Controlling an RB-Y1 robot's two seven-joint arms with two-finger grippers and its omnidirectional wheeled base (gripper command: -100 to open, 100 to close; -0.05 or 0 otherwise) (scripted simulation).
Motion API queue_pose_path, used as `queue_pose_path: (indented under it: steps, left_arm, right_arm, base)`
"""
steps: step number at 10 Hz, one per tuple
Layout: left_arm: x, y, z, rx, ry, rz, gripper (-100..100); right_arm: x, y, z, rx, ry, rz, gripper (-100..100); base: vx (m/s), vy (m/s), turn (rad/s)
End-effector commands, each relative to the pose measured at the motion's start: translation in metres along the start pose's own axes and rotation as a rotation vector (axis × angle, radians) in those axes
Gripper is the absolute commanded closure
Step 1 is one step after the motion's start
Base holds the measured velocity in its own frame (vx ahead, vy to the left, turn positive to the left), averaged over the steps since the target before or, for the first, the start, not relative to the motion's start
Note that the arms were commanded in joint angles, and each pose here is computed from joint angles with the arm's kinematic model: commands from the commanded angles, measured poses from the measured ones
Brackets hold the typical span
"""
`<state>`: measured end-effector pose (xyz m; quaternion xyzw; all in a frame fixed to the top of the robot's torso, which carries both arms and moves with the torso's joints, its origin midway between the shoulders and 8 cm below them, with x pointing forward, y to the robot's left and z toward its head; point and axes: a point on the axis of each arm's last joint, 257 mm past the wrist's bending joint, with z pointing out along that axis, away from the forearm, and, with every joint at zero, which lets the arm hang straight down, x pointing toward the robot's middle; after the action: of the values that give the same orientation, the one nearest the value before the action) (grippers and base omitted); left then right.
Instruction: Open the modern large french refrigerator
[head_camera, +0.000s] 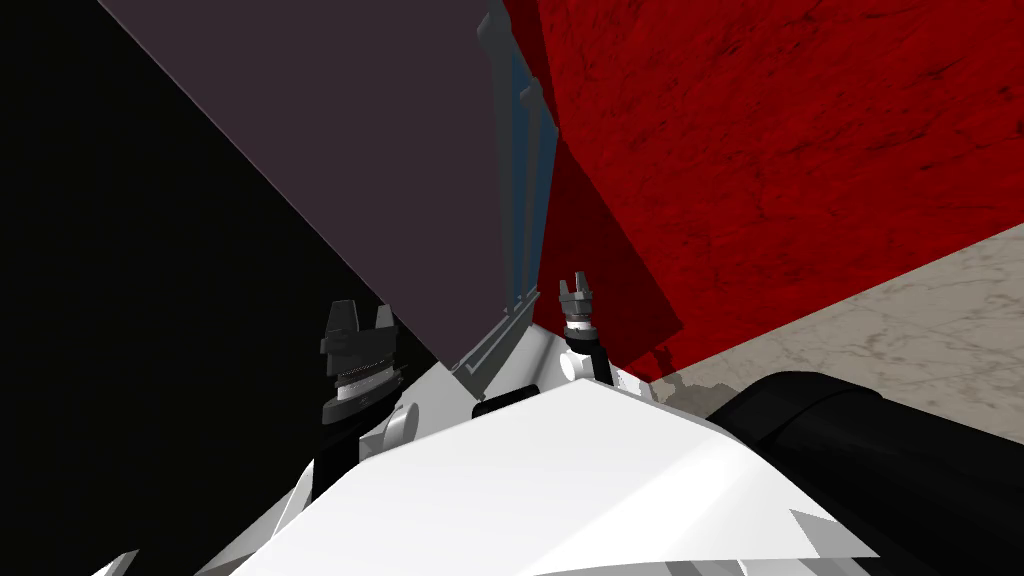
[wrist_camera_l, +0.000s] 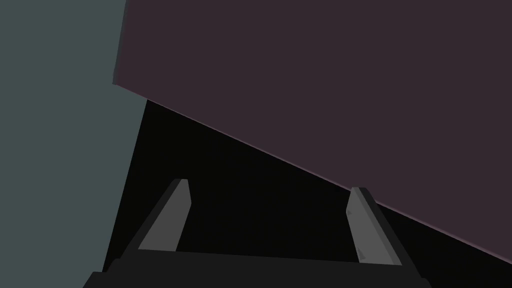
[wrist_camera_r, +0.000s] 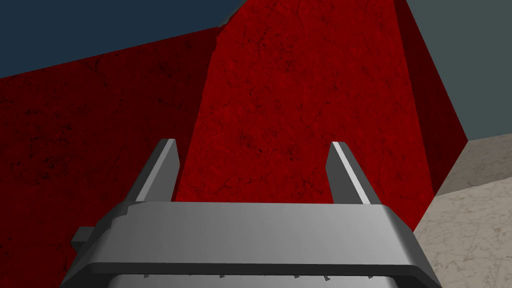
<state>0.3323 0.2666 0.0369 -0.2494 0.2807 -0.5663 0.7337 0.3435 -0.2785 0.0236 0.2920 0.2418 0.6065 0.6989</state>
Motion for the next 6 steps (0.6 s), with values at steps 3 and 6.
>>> queue_pose_path:
  steps: [3, 6]
  left_arm:
    - [0.0, -0.0001, 0.0, 0.0, 0.0, 0.0, 0]
    - [0.0, -0.0001, 0.0, 0.0, 0.0, 0.0, 0]
  right_arm:
    - [0.0, 0.0001, 0.0, 0.0, 0.0, 0.0, 0]
    - [0.0, 0.0001, 0.0001, 0.0, 0.0, 0.0, 0]
  base:
    - [0.0, 0.0, 0.0]
    - [0.0, 0.0, 0.0]
